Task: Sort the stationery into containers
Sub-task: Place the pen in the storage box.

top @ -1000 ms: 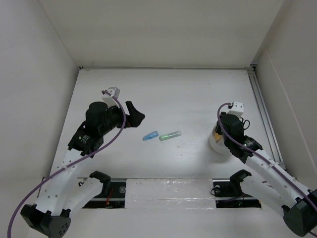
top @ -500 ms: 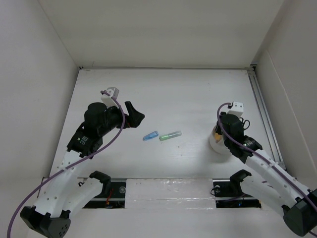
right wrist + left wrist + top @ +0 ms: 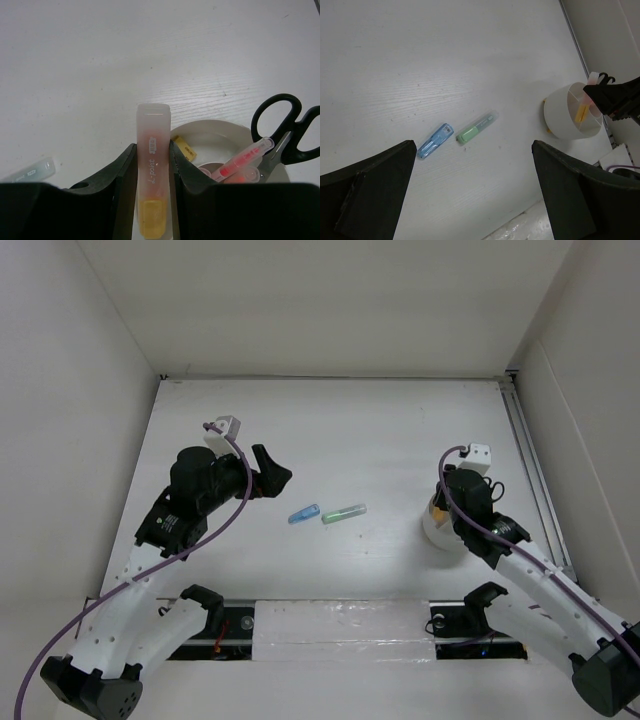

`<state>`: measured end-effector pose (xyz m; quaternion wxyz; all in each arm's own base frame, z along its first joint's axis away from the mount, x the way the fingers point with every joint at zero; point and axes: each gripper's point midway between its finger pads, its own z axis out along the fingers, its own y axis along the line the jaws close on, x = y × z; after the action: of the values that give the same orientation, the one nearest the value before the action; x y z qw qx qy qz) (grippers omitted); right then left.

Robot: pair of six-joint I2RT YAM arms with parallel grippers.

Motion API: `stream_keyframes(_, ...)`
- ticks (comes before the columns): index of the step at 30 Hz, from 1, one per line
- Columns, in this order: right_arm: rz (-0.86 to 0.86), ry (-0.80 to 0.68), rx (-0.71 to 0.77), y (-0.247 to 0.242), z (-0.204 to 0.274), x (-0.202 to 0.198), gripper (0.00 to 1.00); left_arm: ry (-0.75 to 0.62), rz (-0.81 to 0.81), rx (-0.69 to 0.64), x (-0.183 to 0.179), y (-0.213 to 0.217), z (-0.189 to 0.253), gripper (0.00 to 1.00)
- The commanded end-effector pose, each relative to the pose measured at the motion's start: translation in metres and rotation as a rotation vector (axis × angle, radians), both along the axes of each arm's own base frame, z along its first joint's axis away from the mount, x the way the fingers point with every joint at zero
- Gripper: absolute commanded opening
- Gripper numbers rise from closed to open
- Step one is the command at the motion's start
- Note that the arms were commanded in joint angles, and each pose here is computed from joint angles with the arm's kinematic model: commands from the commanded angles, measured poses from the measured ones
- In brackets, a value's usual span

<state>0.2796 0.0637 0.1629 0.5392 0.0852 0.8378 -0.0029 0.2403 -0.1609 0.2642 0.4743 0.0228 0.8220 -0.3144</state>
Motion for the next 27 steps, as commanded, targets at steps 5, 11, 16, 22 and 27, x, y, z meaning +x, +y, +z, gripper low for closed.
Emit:
stream_keyframes(5, -0.008, -0.058, 0.020, 0.0020, 0.0235, 0.0101, 0.04, -0.069, -0.025, -0.020, 0.0002, -0.0039, 0.0180, 1.00)
stream_keyframes(11, -0.007, -0.034, 0.007, 0.0020, 0.0168, 0.0101, 0.06, -0.069, -0.025, -0.020, 0.0002, -0.0039, 0.0180, 1.00)
stream_keyframes(16, -0.019, -0.035, 0.010, 0.0017, 0.0184, 0.0119, 0.11, -0.074, -0.028, -0.013, 0.0004, -0.0036, 0.0178, 1.00)
stream_keyframes(22, -0.019, -0.035, 0.010, 0.0017, 0.0207, 0.0119, 0.19, -0.074, -0.028, -0.013, 0.0004, -0.0036, 0.0178, 1.00)
stream_keyframes(27, -0.019, -0.035, 0.010, 0.0017, 0.0207, 0.0119, 0.20, -0.074, -0.028, -0.013, 0.0004, -0.0036, 0.0178, 1.00)
